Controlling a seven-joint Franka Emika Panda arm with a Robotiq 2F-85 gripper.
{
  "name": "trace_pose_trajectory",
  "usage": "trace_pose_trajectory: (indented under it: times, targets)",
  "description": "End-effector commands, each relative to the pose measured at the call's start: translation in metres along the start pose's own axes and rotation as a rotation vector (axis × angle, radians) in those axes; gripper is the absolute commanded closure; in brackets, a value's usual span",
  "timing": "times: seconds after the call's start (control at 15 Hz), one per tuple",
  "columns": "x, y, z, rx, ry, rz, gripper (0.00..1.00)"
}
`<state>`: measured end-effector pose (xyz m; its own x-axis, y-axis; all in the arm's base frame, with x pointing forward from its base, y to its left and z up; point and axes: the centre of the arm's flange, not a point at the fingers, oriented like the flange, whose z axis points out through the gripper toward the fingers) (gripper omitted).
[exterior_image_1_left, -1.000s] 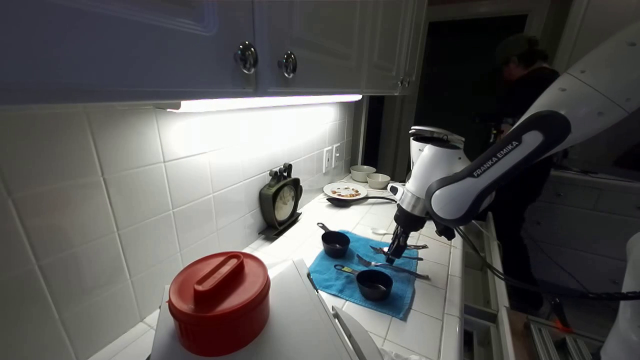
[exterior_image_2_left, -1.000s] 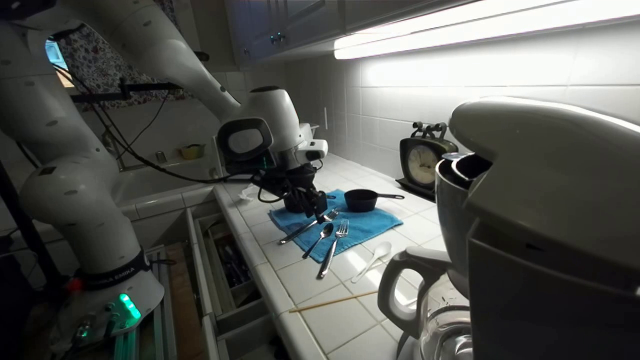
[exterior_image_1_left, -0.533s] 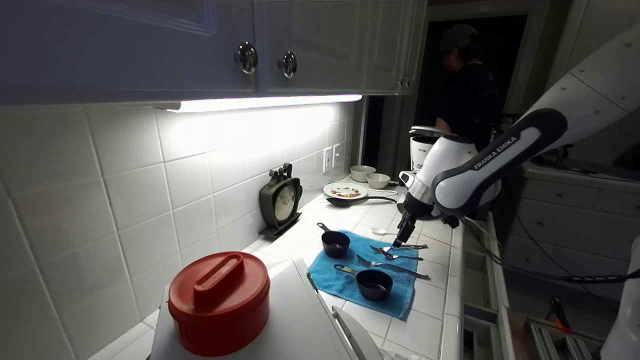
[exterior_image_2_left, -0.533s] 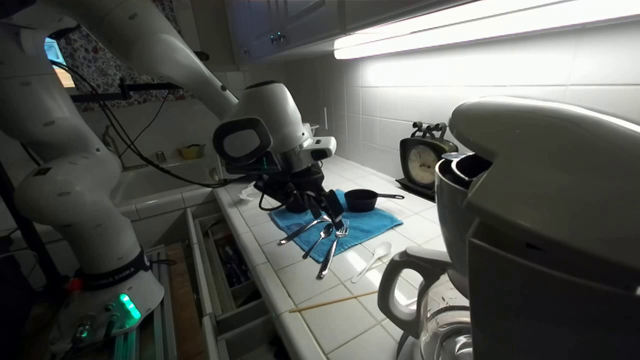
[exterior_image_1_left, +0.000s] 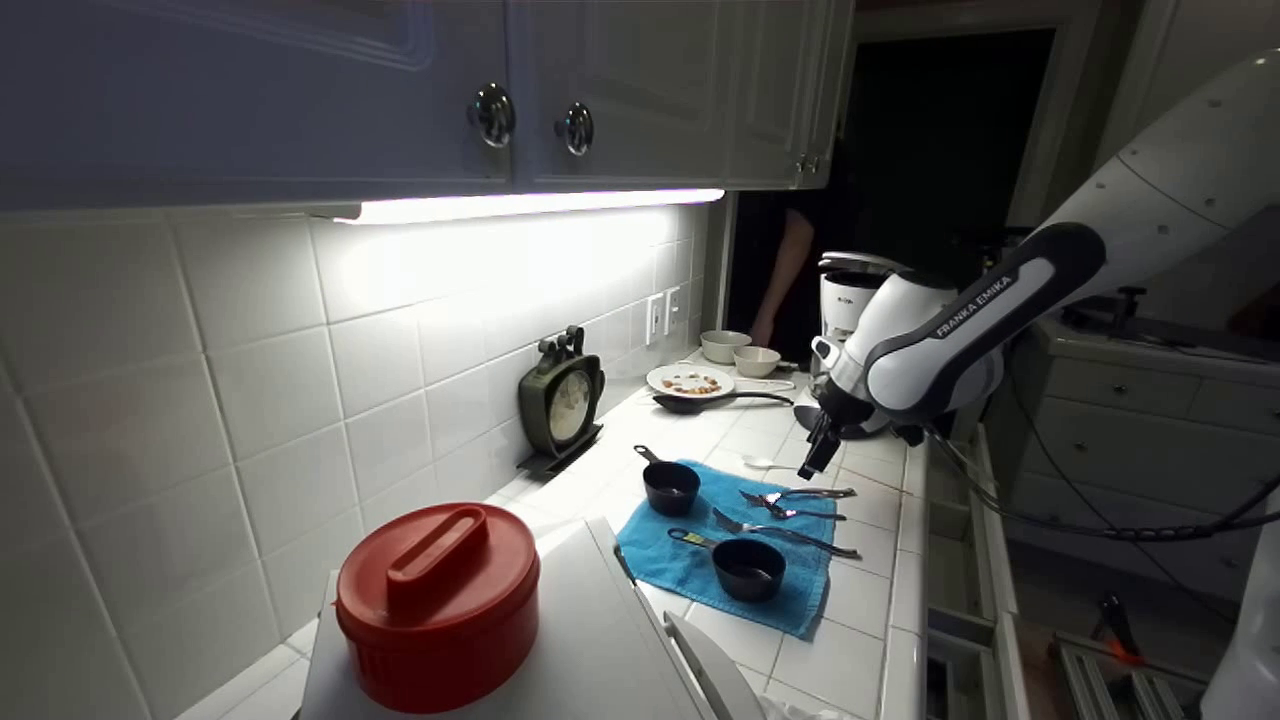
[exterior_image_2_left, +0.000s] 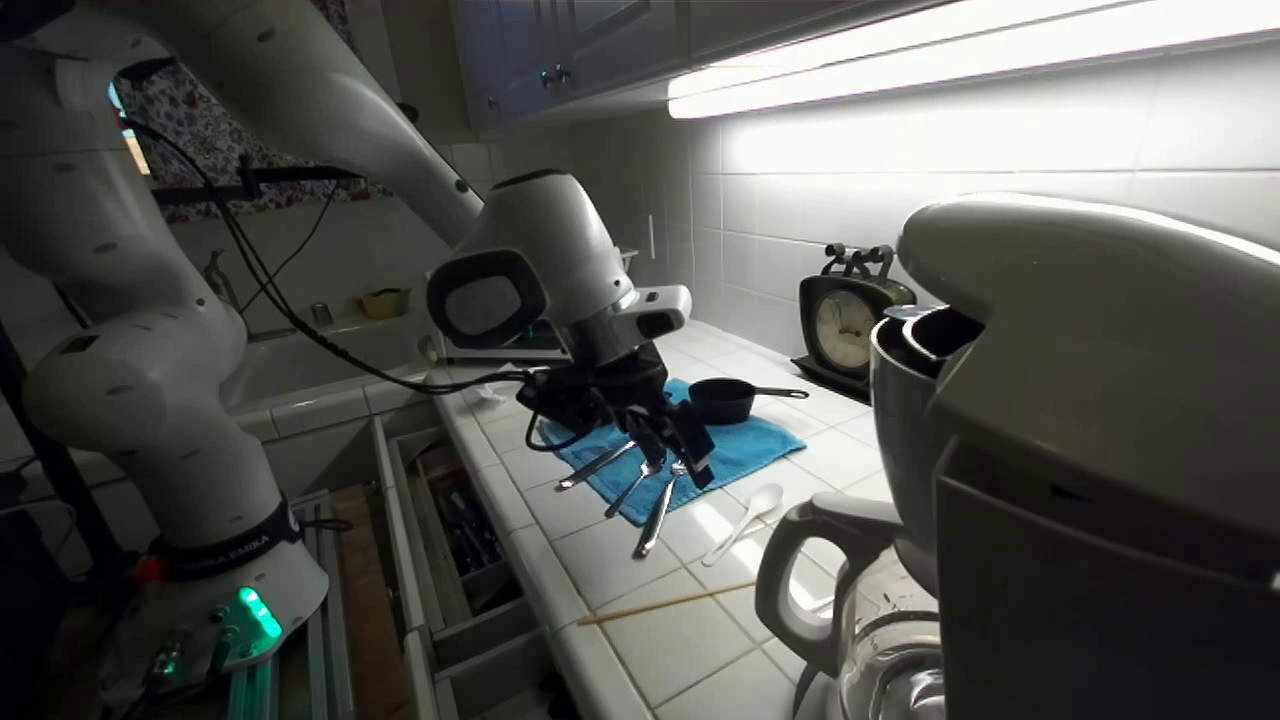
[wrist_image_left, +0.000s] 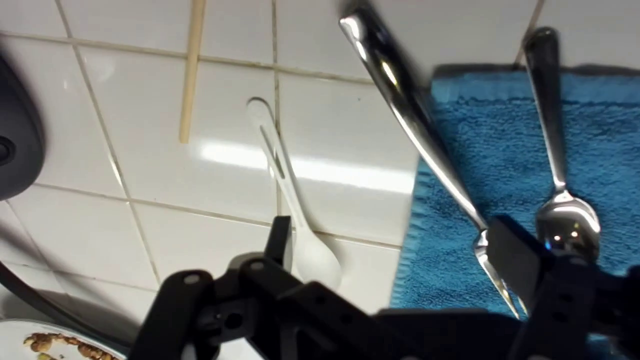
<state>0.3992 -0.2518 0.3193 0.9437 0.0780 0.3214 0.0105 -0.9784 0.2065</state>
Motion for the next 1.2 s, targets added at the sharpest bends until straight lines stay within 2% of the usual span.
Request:
trace_pose_trajectory:
  times: [0.0, 0.4, 1.13]
  targets:
    - [0.0, 0.02, 0.02, -0.042, 0.008, 0.001, 0.0]
    - [0.003, 0.034, 0.039, -0.072, 0.023, 0.03, 0.0]
    - [0.016, 0.047, 0.073, -0.104, 0.059, 0.165, 0.0]
